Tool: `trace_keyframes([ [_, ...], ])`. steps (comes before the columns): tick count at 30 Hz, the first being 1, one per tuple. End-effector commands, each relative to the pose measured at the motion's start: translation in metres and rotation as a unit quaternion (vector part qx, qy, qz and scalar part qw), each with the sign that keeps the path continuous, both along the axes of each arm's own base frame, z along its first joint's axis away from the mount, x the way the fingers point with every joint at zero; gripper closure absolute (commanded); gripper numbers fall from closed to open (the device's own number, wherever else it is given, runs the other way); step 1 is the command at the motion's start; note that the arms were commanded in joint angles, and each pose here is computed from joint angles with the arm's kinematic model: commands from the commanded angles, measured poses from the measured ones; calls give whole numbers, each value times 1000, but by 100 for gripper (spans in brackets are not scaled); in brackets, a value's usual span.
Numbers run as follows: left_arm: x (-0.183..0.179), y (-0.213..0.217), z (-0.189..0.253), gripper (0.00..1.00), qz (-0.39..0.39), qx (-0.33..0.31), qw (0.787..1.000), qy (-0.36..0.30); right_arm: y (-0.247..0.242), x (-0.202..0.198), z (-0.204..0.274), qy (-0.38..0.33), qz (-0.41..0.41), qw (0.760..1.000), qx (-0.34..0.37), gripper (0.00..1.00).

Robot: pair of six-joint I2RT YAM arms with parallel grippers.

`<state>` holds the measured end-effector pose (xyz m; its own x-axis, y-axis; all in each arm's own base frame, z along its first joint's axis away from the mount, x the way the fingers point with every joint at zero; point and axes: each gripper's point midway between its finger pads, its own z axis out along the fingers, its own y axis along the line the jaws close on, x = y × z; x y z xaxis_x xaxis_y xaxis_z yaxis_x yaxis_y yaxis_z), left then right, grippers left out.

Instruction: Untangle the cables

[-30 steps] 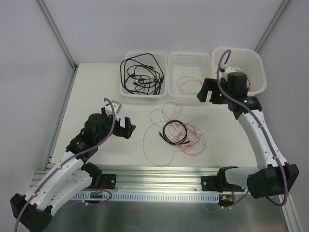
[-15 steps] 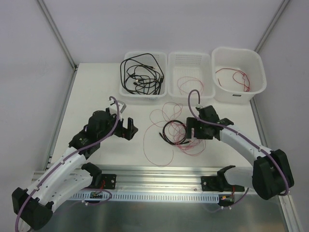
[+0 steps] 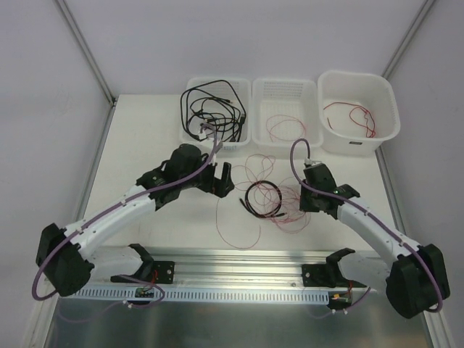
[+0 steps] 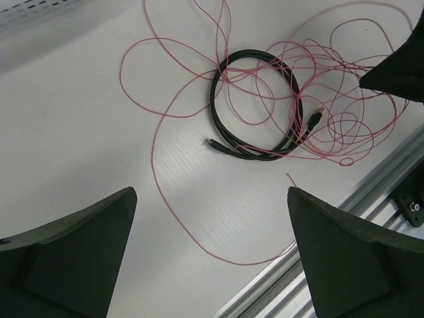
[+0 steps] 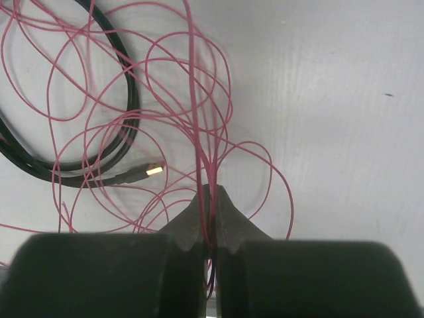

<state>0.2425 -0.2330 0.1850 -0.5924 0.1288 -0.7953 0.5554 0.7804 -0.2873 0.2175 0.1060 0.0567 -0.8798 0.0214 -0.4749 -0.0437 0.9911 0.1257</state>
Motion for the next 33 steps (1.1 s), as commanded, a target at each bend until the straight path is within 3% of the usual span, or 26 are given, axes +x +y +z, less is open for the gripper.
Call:
trace_keyframes([
  [1, 17, -24, -3, 1, 37, 10, 999, 19, -37, -12, 19, -26, -28, 997, -72, 99],
  [5, 38, -51, -13, 2, 58, 19, 997, 46, -52, -17, 48, -85, -55, 992, -69, 99],
  [12, 52, -97, -59, 30, 52, 75, 993, 80, -45, -21, 51, -91, -57, 994, -35, 99],
  [18, 48, -136, -91, 41, 4, 115, 989, 91, -42, -25, 43, -88, -54, 994, -23, 99],
  [33, 20, -147, -147, 63, 7, 152, 977, 152, -38, -25, 43, -91, -48, 995, -15, 99],
])
